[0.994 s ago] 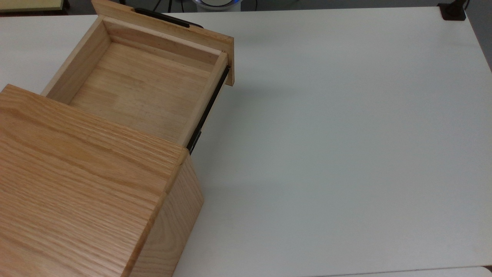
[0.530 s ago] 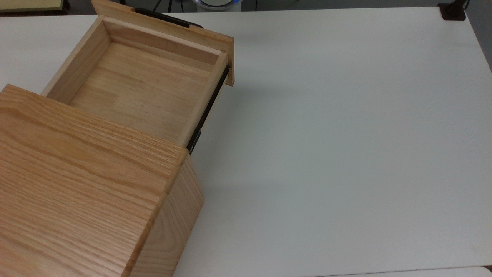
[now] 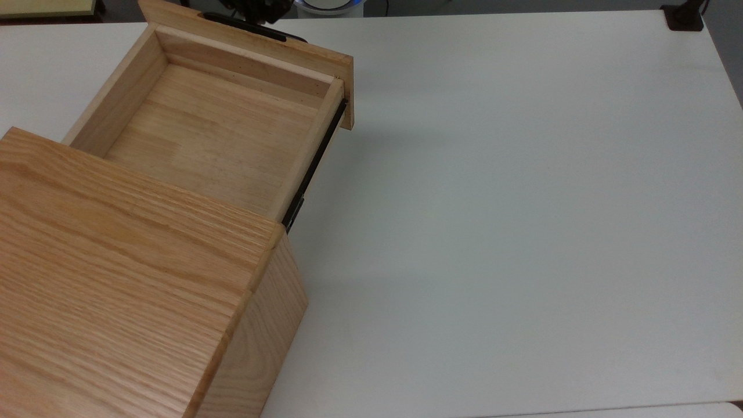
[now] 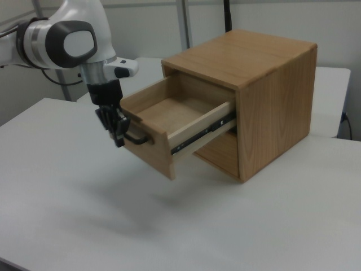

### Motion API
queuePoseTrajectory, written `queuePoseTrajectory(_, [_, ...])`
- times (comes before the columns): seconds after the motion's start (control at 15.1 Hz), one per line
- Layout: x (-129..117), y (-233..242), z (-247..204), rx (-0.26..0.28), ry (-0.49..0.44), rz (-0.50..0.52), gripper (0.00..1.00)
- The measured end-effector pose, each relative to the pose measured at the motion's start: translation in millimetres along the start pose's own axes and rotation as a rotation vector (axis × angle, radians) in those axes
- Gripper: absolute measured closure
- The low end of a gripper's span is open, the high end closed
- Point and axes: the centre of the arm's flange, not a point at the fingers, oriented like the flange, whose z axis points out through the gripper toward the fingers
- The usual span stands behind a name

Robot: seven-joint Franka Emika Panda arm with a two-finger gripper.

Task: Close the drawer by sliding it
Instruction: 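Push the drawer front with the gripper into the wooden cabinet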

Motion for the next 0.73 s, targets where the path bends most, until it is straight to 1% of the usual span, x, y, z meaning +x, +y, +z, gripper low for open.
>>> queuePoseTrajectory(0.2, [24,-5,-3,0.042,0.144,0.082,0.99])
queuePoseTrajectory(0.27, [41,-5,-2,0.058,0.195,0.114,0.99])
queuePoseTrajectory(0.53, [99,0,1,0.068,0.265,0.174,0.99])
queuePoseTrajectory(0.73, [146,2,2,0.074,0.355,0.215,0.99])
